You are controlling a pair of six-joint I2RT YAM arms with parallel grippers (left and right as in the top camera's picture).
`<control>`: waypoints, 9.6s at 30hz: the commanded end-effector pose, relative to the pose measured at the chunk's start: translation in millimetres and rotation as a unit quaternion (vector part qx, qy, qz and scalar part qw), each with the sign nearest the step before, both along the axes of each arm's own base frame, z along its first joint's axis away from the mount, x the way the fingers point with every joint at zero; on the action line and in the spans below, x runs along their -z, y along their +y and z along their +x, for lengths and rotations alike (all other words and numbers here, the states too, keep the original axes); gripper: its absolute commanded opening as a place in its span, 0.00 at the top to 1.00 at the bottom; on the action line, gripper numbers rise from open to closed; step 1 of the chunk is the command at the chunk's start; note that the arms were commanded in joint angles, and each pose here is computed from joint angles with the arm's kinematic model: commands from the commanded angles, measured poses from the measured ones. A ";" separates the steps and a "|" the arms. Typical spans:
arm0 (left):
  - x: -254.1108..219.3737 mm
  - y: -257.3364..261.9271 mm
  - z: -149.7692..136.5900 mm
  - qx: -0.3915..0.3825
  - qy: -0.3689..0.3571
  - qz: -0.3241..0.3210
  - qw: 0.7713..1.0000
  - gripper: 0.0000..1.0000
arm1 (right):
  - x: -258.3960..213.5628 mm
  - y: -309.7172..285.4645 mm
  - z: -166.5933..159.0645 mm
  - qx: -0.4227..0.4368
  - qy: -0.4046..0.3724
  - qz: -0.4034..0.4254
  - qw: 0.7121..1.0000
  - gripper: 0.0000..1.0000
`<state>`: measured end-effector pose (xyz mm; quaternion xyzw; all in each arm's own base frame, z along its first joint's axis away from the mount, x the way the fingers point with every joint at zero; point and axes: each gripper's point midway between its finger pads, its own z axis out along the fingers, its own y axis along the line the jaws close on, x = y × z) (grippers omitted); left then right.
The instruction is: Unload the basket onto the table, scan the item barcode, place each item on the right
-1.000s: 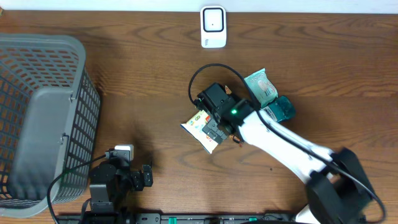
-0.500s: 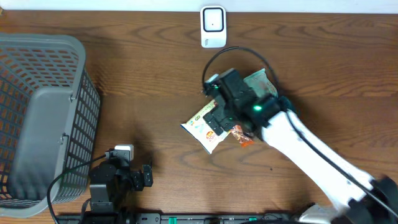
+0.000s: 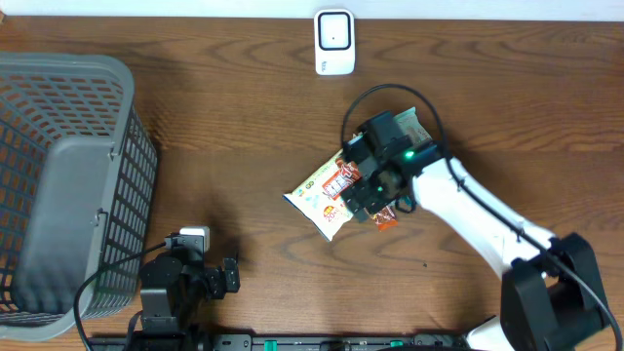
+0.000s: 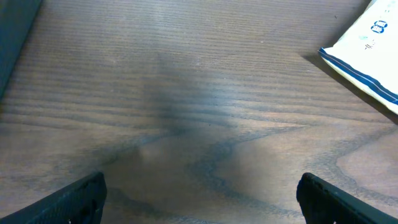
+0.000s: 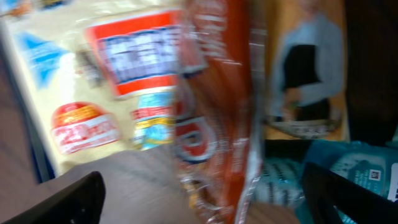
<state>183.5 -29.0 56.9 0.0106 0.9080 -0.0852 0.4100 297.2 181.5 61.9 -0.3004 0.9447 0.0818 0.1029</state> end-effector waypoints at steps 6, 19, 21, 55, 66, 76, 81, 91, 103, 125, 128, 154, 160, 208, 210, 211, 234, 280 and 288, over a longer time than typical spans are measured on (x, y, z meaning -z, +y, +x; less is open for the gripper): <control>4.3 -0.3 -2.5 0.004 0.007 0.003 1.000 0.02 | 20.6 -1.6 -1.5 -0.016 0.070 0.079 0.994 0.15; 4.3 -0.3 -2.5 0.004 0.007 0.003 1.000 0.02 | 49.2 -7.2 -7.0 -0.030 0.103 0.060 0.992 0.28; 4.3 -0.3 -2.5 0.004 0.007 0.003 1.000 0.02 | 49.4 -8.9 -5.9 -0.027 0.103 0.060 0.992 0.34; 4.3 -0.3 -2.5 0.004 0.007 0.003 1.000 0.02 | -68.9 3.5 22.9 -0.073 -0.048 0.100 0.991 0.98; 4.3 -0.3 -2.5 0.004 0.007 0.003 1.000 0.02 | -213.9 44.8 -18.3 -0.282 -0.325 0.129 0.894 0.99; 4.3 -0.3 -2.5 0.004 0.007 0.003 1.000 0.02 | -274.5 57.1 -116.7 -0.588 -0.479 0.140 0.637 0.99; 4.3 -0.3 -2.5 0.004 0.007 0.003 1.000 0.02 | -282.7 62.3 -137.4 -0.662 -0.528 0.133 0.515 0.99; 4.2 -0.3 -2.4 0.004 0.007 0.003 1.000 0.02 | -292.9 58.4 -135.2 -0.712 -0.602 0.065 0.357 0.99; 4.2 -0.3 -2.4 0.004 0.007 0.003 1.000 0.02 | -289.1 42.2 -85.6 -0.677 -0.635 0.130 0.348 0.99; 4.3 -0.3 -2.5 0.004 0.007 0.003 1.000 0.02 | -290.0 39.9 -67.2 -0.548 -0.494 0.359 0.571 0.99; 4.3 -0.3 -2.5 0.004 0.007 0.003 1.000 0.02 | -285.2 42.3 -55.0 -0.487 -0.417 0.412 0.648 0.98; 4.3 -0.3 -2.5 0.004 0.007 0.003 1.000 0.02 | -188.5 62.0 80.8 0.071 0.039 0.521 0.850 0.98; 4.3 -0.3 -2.5 0.004 0.007 0.003 1.000 0.02 | -152.8 69.1 136.5 0.139 0.042 0.543 0.827 0.98; 4.2 -0.3 -2.4 0.004 0.007 0.003 1.000 0.02 | -72.6 57.2 260.2 0.274 -0.005 0.397 0.876 0.98; 4.2 -0.3 -2.4 0.004 0.007 0.003 1.000 0.02 | -108.7 37.9 247.8 0.276 -0.018 0.387 0.880 0.98; 4.3 -0.3 -2.5 0.004 0.007 0.003 1.000 0.02 | -123.8 25.9 242.5 0.283 -0.028 0.378 0.881 0.98; 4.3 -0.3 -2.5 0.004 0.007 0.003 1.000 0.02 | -82.3 -381.4 61.1 0.702 -0.155 -0.260 0.644 0.99; 4.2 -0.3 -2.4 0.004 0.007 0.003 1.000 0.02 | -132.4 -362.9 71.3 0.751 -0.087 0.200 0.623 0.01; 4.2 -0.3 -2.4 0.004 0.007 0.003 1.000 0.02 | -108.9 -215.7 88.4 0.563 0.023 0.272 0.780 0.01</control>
